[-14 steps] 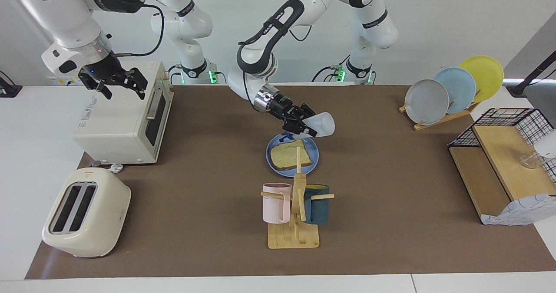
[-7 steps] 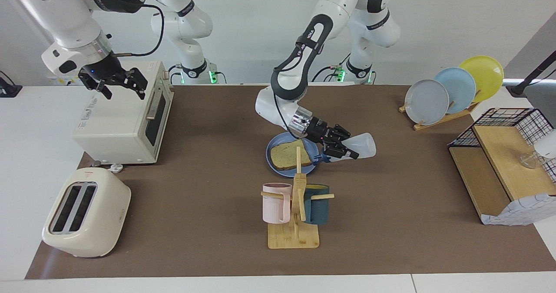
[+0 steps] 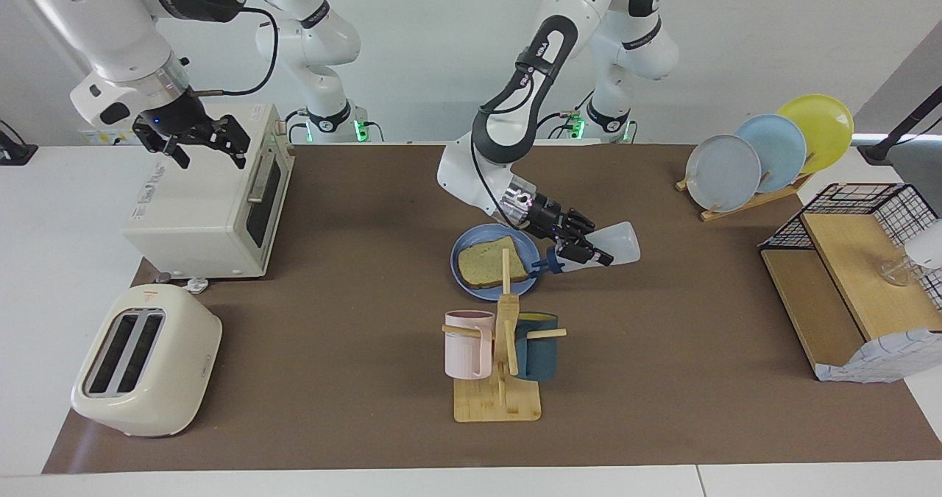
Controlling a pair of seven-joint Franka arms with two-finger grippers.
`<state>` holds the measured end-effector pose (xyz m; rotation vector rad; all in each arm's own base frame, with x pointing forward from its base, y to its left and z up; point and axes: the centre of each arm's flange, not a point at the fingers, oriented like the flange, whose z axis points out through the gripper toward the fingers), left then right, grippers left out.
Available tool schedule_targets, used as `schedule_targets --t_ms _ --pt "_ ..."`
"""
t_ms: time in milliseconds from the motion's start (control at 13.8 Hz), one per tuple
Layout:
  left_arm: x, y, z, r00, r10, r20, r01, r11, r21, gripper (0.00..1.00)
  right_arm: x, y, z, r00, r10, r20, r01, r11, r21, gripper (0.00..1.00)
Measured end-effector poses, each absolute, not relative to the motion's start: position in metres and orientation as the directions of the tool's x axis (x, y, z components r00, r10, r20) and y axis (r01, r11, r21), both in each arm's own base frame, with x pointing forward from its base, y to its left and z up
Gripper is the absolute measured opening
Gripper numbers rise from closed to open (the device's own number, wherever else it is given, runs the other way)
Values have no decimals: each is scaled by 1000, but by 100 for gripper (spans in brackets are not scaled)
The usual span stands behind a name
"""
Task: Put bread on plate and add seasoning
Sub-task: 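Raise the bottle away from the plate with the left gripper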
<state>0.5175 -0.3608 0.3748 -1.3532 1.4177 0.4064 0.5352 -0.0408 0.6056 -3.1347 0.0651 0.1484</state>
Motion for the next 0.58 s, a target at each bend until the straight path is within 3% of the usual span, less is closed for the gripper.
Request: schedule_targets --t_ms 579 --pt "520 -313 487 340 -746 -573 -880 -38 -473 42 535 -41 606 995 -41 -95 -42 -999 -1 100"
